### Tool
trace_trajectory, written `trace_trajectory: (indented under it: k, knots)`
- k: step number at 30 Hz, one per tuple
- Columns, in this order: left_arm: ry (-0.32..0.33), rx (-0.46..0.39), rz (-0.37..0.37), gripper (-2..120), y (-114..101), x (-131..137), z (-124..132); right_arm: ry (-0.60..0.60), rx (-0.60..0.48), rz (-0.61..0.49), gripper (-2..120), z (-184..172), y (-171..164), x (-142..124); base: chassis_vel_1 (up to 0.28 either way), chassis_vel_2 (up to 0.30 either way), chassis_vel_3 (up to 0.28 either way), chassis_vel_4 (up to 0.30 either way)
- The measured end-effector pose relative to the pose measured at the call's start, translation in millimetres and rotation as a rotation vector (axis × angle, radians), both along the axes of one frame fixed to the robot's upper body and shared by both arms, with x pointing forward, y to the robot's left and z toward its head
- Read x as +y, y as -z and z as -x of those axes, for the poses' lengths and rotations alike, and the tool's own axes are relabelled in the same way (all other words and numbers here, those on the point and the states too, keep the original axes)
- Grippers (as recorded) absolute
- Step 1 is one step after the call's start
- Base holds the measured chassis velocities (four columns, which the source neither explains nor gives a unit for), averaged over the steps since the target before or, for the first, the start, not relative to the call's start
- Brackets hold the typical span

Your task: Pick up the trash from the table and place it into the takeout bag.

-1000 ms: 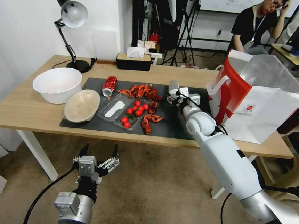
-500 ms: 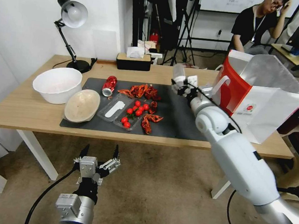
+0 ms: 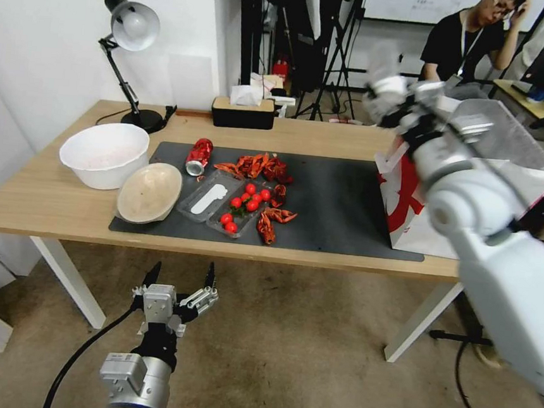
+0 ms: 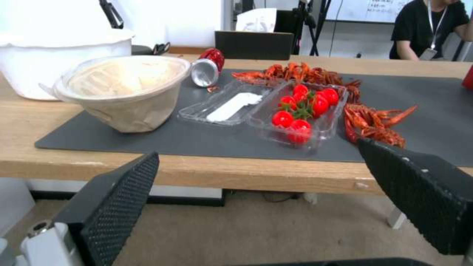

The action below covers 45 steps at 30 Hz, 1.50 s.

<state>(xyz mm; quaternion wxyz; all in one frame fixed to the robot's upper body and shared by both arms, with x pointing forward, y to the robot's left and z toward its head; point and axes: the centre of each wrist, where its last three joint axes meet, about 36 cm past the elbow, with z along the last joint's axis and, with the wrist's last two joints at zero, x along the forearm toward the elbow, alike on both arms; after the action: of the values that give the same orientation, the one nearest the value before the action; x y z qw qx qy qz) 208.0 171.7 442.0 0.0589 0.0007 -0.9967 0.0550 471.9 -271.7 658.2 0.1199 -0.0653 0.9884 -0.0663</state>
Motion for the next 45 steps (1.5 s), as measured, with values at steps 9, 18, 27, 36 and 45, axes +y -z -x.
trace_trajectory:
  k: [9,18,27,36,45]
  knots:
    - [0.005,0.001,0.002,100,3.1,-2.1,-2.6,0.246,0.083,0.013,59,24.8,10.7,-26.8,0.000,0.000,0.000,0.000]
    - [0.006,-0.004,0.000,100,4.0,-1.3,-5.9,0.316,0.114,-0.020,71,24.3,27.4,-41.4,0.000,0.000,0.000,0.000]
    - [0.006,-0.002,-0.001,100,3.6,-0.4,-4.7,0.319,0.108,-0.017,98,22.7,29.7,-39.9,0.000,0.000,0.000,0.000]
    - [0.006,-0.006,-0.001,100,1.3,0.2,-4.1,0.201,0.084,-0.091,100,32.7,26.7,-31.4,0.000,0.000,0.000,0.000]
    - [0.006,-0.011,0.001,100,-1.0,0.8,-3.0,-0.088,0.007,-0.167,100,71.7,47.4,-11.0,0.000,0.000,0.000,0.000]
